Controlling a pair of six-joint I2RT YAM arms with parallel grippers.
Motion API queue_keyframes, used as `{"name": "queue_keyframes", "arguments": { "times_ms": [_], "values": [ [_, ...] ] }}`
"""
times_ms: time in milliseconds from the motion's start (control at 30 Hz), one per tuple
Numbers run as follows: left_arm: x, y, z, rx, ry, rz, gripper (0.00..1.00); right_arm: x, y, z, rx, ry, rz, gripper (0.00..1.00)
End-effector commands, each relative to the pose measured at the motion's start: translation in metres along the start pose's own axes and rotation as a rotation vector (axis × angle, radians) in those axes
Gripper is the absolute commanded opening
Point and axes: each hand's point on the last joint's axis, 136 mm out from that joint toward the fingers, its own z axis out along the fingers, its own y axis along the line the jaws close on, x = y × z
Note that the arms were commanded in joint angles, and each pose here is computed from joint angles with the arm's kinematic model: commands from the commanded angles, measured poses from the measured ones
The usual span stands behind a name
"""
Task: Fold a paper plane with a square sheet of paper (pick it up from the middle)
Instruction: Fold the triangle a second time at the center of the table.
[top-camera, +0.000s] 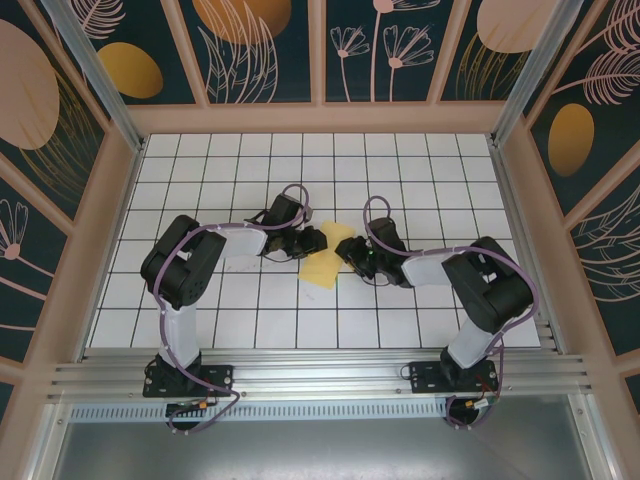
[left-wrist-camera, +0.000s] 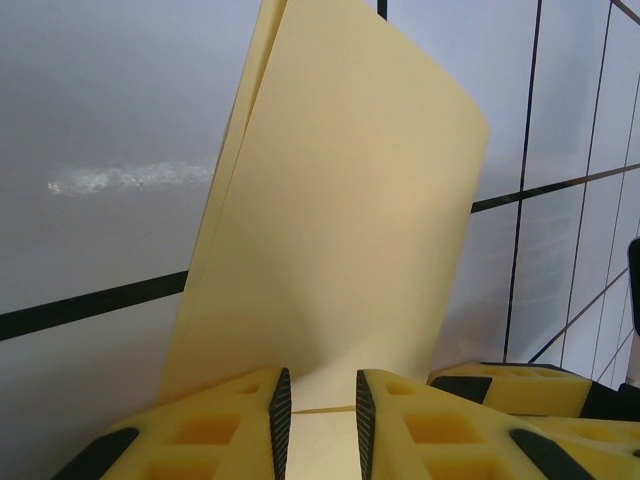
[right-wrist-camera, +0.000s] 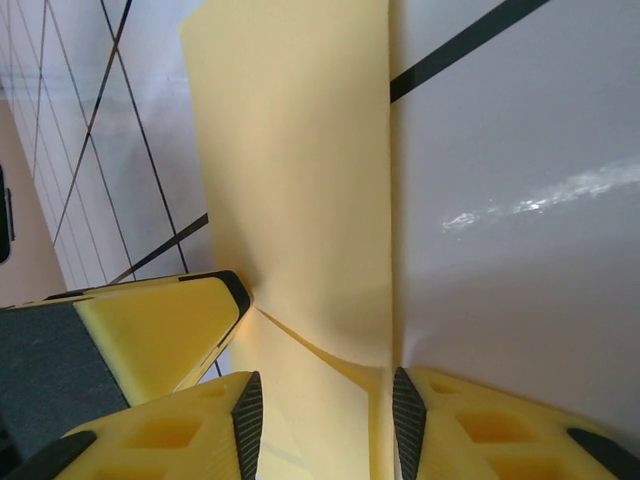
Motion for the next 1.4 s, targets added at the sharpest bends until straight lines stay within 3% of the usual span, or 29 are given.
{"name": "queue_keyframes", "arguments": {
  "times_ms": [0,367,600,767,1367],
  "values": [
    [-0.001,0.002,-0.003,-0.013,-0.004,-0.01,0.28,0.01,-0.004,0.012,0.025,0.046,0.001,0.4],
    [0.0,0.003,-0.004,-0.019,-0.006,-0.01,0.28,0.012,0.006,0.007,-0.012,0.041,0.013,0.4],
    [-0.009,-0.003,-0.015,-0.039,-0.049,0.012,0.29,0.007,-0.01,-0.004,0.079,-0.011,0.028,0.45],
    [-0.016,-0.008,-0.021,-0.049,-0.072,0.041,0.3,0.011,-0.006,-0.001,0.057,0.018,0.023,0.45],
    [-0.003,0.014,-0.001,-0.076,-0.011,0.02,0.3,0.016,0.004,0.009,0.004,0.062,0.033,0.48]
  ]
}}
